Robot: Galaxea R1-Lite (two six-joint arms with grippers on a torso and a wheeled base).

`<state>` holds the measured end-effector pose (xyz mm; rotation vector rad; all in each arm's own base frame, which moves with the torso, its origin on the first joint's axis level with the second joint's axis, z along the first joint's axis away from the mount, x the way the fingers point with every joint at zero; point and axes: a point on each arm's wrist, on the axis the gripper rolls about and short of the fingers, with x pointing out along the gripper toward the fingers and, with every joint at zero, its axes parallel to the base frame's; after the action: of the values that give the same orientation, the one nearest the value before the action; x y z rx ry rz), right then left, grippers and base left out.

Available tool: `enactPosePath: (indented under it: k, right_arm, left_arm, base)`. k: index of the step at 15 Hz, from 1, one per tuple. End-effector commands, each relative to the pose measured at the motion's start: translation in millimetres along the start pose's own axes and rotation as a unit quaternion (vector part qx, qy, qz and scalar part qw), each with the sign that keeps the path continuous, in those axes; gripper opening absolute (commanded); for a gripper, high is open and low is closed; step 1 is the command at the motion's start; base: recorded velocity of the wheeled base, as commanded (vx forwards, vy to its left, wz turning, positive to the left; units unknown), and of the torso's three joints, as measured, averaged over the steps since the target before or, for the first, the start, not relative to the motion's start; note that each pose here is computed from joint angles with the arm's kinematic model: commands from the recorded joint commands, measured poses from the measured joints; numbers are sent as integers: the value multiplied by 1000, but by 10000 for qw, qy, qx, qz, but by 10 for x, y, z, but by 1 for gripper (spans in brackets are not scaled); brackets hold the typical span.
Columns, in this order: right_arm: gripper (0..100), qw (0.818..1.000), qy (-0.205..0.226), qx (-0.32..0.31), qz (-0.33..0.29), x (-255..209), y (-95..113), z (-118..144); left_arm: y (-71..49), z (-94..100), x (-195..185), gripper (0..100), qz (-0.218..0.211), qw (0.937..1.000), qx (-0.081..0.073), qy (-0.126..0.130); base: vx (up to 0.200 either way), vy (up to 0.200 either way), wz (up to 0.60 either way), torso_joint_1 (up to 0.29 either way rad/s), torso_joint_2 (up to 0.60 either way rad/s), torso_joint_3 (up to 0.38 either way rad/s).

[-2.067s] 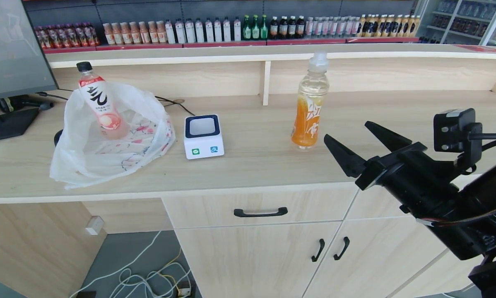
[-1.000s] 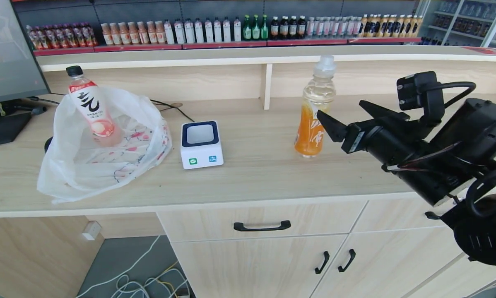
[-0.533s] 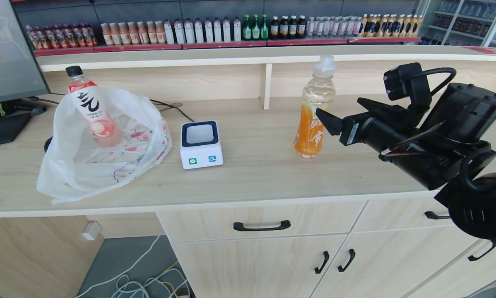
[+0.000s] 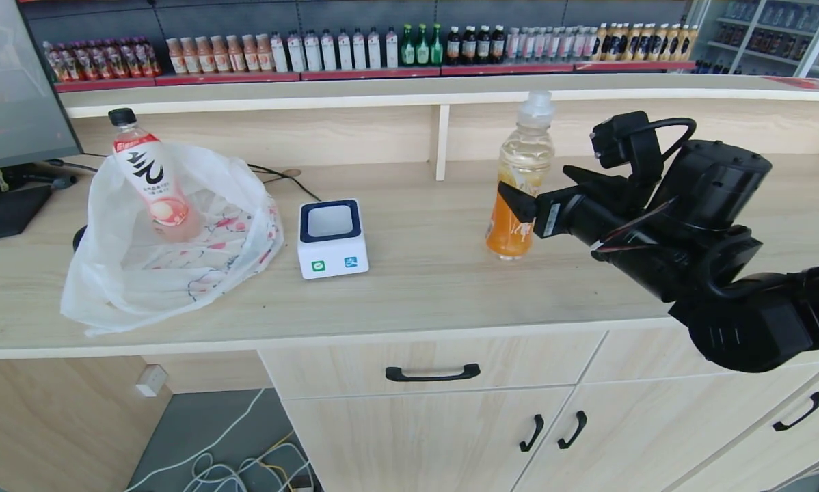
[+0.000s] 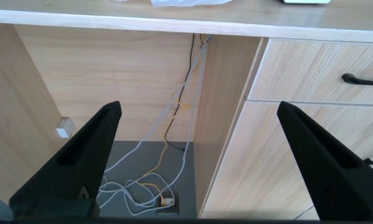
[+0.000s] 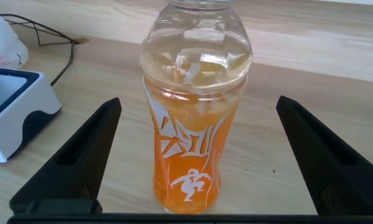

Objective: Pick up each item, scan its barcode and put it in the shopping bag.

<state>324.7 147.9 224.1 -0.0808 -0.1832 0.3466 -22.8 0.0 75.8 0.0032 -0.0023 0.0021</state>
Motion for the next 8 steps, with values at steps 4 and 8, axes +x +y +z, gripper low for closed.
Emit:
enactPosePath:
  k: [4, 8]
  right_arm:
    - [100, 9999, 156, -12, -15, 133, 32, -170]
    - [100, 10000, 62, 11, 11, 305, 131, -206]
  left_arm:
    - [0, 0, 0, 100, 5, 10000, -1, -4]
    - [0, 0, 0, 100, 5, 10000, -1, -4]
  base:
    - [0, 0, 0, 0, 0, 0]
    - [0, 0, 0, 0, 0, 0]
